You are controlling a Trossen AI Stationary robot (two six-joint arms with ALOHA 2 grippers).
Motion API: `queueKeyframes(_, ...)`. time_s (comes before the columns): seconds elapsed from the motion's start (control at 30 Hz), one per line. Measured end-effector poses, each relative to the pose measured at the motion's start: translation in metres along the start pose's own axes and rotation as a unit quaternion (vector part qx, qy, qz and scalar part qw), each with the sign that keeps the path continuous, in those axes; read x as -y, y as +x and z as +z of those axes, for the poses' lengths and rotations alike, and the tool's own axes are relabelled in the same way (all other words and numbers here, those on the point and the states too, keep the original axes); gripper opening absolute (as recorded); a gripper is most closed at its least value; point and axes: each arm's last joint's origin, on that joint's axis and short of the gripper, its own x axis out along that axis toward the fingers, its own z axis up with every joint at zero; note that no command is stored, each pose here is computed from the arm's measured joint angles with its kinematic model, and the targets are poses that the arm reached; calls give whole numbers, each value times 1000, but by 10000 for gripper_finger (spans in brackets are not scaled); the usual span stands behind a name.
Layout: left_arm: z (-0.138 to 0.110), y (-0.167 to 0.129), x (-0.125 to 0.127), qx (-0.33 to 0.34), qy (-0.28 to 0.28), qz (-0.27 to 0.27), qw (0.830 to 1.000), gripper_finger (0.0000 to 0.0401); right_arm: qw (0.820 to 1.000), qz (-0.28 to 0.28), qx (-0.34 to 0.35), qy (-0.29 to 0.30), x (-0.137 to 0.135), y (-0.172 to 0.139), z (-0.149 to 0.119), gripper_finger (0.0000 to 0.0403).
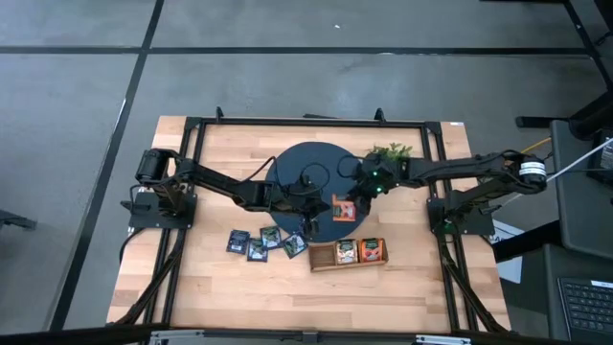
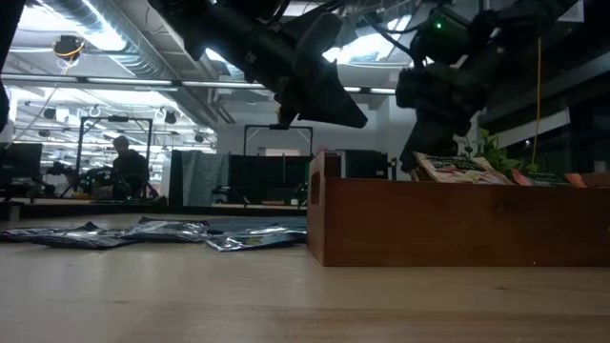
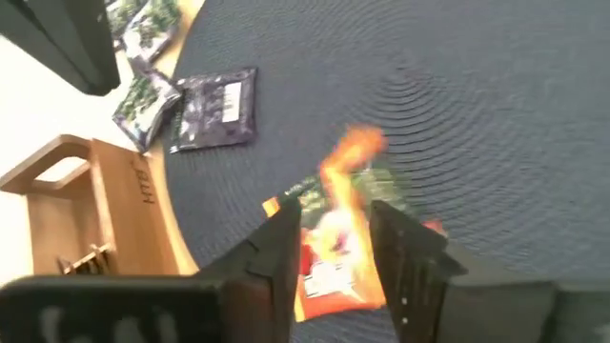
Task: Pick & Place Tea
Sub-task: Put the orange tea bag into the right section of the wooden organizer
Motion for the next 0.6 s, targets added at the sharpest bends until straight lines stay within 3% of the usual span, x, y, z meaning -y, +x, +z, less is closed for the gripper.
queueKeyframes(0.27, -2, 0, 0, -9, 2, 2, 1000, 4, 996, -81, -29, -31, -11, -24, 14, 151)
queueKeyframes(0.6, -5, 3, 1, -19, 23, -31, 999, 2, 988, -76, -118, -64, -31, -31, 1, 151)
